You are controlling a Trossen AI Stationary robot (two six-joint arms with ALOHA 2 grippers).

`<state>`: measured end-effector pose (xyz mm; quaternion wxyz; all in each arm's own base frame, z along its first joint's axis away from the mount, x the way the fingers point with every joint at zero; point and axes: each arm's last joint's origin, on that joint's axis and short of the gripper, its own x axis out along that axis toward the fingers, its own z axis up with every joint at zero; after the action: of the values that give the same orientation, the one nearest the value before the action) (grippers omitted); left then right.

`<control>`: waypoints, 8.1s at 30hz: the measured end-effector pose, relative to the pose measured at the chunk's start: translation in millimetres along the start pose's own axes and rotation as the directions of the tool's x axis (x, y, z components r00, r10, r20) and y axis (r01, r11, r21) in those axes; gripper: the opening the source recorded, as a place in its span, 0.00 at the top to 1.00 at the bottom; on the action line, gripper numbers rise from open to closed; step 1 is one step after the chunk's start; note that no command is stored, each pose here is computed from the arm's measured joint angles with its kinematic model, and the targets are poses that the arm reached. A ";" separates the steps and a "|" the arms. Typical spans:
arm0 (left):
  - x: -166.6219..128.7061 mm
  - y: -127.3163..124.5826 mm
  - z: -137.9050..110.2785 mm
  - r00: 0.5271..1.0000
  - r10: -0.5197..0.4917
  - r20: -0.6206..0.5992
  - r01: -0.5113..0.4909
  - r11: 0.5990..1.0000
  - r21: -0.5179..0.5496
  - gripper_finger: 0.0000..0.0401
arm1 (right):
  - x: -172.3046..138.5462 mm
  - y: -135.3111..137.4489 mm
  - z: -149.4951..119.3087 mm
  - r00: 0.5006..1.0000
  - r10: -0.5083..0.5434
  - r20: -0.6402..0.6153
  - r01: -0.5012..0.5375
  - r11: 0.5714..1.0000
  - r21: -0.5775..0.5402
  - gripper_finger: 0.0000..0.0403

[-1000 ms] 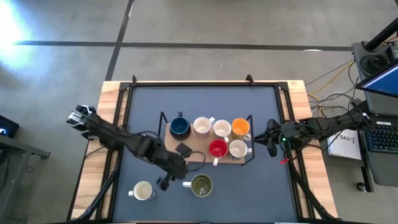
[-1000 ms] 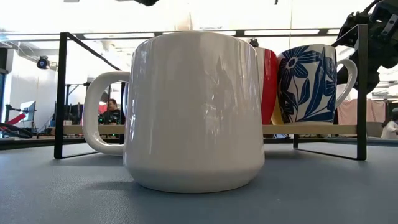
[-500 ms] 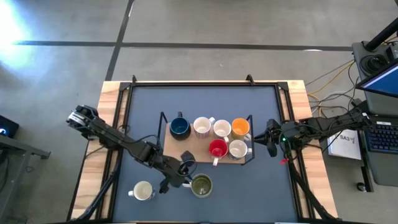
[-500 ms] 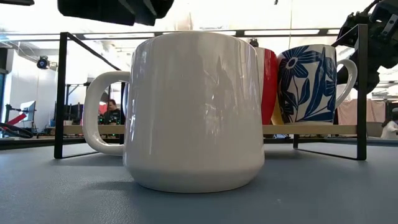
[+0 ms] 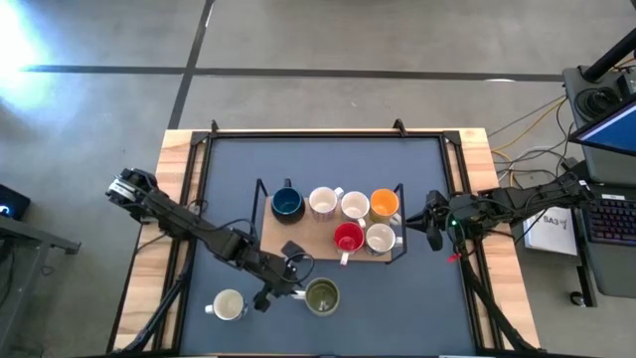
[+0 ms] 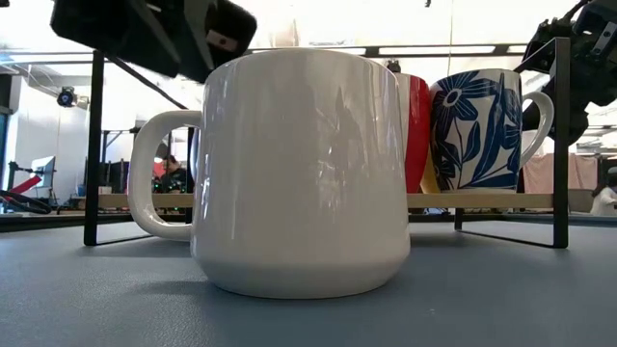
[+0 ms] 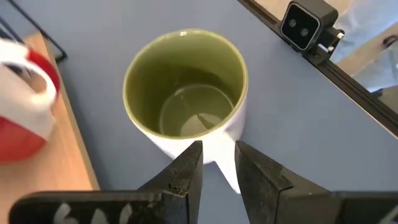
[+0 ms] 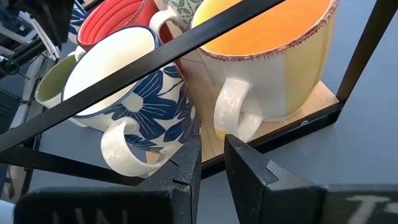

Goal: Place coffee mugs
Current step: Put the white mug on the shelf

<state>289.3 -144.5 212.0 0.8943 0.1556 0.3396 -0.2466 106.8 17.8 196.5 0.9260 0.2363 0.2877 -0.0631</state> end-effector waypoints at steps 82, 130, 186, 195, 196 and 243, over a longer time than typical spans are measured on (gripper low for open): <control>4.2 -36.9 -18.2 0.977 -0.001 -0.213 -0.150 0.704 -0.694 0.71 | 0.1 0.0 0.0 1.000 0.000 0.000 0.000 1.000 0.000 0.85; 9.3 -31.2 -10.0 0.977 0.134 -0.164 0.005 0.759 0.652 0.70 | 0.1 0.0 0.0 1.000 0.000 0.000 0.000 1.000 0.000 0.85; -21.5 11.1 19.9 0.918 0.325 -0.227 -0.358 0.925 -0.125 0.98 | 0.0 0.0 0.0 1.000 0.000 0.000 0.000 1.000 0.000 0.85; -31.3 20.0 19.4 0.892 0.312 -0.328 -0.412 0.860 -0.302 0.98 | 0.0 0.0 0.0 1.000 0.000 0.000 0.000 1.000 0.000 0.85; -31.1 21.0 19.3 0.892 0.314 -0.325 -0.416 0.851 -0.319 0.98 | 0.0 0.0 0.0 1.000 0.000 0.000 0.000 1.000 0.000 0.85; -43.9 20.8 0.7 0.861 0.193 -0.471 -0.468 0.662 -0.586 0.97 | 0.0 0.0 0.0 1.000 0.000 0.000 0.000 1.000 0.000 0.85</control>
<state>272.6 -112.9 244.8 0.8368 -0.0804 0.5324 0.0994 106.9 17.8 196.5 0.9260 0.2363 0.2876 -0.0632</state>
